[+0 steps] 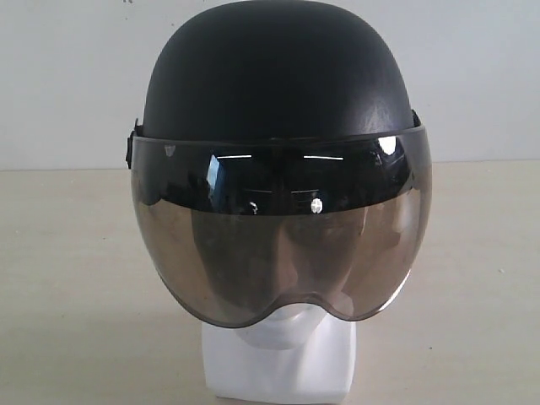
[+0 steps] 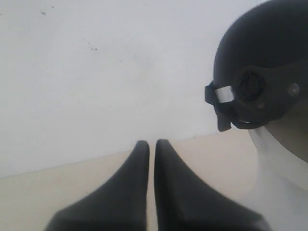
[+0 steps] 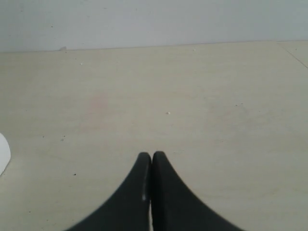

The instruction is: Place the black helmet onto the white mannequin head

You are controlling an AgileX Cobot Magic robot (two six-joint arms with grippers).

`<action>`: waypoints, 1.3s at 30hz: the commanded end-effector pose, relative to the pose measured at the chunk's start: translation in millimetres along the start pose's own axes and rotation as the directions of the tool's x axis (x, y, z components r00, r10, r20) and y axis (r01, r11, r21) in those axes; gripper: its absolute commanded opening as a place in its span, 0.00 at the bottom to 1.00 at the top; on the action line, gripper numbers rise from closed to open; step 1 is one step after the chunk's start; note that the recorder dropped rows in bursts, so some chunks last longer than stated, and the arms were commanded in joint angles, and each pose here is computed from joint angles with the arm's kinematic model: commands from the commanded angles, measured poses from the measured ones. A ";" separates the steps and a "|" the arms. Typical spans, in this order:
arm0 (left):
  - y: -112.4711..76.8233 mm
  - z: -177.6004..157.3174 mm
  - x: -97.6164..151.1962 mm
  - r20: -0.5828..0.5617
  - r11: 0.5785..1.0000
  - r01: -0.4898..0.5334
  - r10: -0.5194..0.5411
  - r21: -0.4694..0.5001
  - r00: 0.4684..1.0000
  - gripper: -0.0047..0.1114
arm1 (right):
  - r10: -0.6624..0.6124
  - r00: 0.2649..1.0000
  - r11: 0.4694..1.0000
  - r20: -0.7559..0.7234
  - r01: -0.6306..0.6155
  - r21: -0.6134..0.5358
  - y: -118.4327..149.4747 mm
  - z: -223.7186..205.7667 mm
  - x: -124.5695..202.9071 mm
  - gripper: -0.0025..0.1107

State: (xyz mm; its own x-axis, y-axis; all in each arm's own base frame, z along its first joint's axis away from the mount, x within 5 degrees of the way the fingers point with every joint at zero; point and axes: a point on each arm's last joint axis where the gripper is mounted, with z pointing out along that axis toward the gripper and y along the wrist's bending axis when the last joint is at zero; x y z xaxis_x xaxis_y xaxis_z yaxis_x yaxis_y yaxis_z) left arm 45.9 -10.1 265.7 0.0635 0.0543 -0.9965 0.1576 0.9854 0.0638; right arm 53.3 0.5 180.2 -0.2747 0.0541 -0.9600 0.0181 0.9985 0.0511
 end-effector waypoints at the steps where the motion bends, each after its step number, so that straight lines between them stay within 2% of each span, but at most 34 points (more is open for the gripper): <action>1: 3.4 1.6 27.0 0.024 0.995 0.052 -0.051 -0.081 0.998 0.08 | -0.003 1.000 1.000 0.004 0.003 0.009 -0.5 -0.4 -0.3 0.02; 6: 3.8 5.9 64.2 -0.086 0.992 0.054 -0.064 -0.116 0.994 0.08 | -0.003 1.000 1.000 0.004 0.003 0.009 -0.5 -0.4 -0.3 0.02; 7: 3.8 5.9 64.2 -0.086 0.992 0.054 -0.064 -0.116 0.994 0.08 | -0.003 1.000 1.000 0.004 0.003 0.009 -0.5 -0.4 -0.3 0.02; 9: 1.0 4.6 74.1 -0.201 0.997 0.008 -0.025 -0.083 0.979 0.08 | -0.003 1.000 1.000 0.004 0.003 0.009 -0.5 -0.4 -0.3 0.02; 12: -0.6 3.6 79.1 -0.258 0.998 -0.017 0.000 -0.061 0.966 0.08 | -0.003 1.000 1.000 0.004 0.003 0.009 -0.5 -0.4 -0.3 0.02; 39: -0.8 3.4 79.7 -0.264 0.998 -0.016 0.000 -0.058 0.964 0.08 | -0.003 1.000 1.000 0.004 0.003 0.009 -0.5 -0.4 -0.3 0.02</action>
State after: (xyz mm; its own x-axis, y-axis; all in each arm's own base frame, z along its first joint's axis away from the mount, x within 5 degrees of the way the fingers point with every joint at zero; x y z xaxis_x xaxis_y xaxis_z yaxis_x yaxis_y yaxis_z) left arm 54.4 -7.1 187.5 -0.1960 0.0921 -0.9763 0.0995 0.9923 0.0736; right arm 53.3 0.5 180.0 -0.2765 0.0541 -0.9595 0.0181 0.9985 0.0511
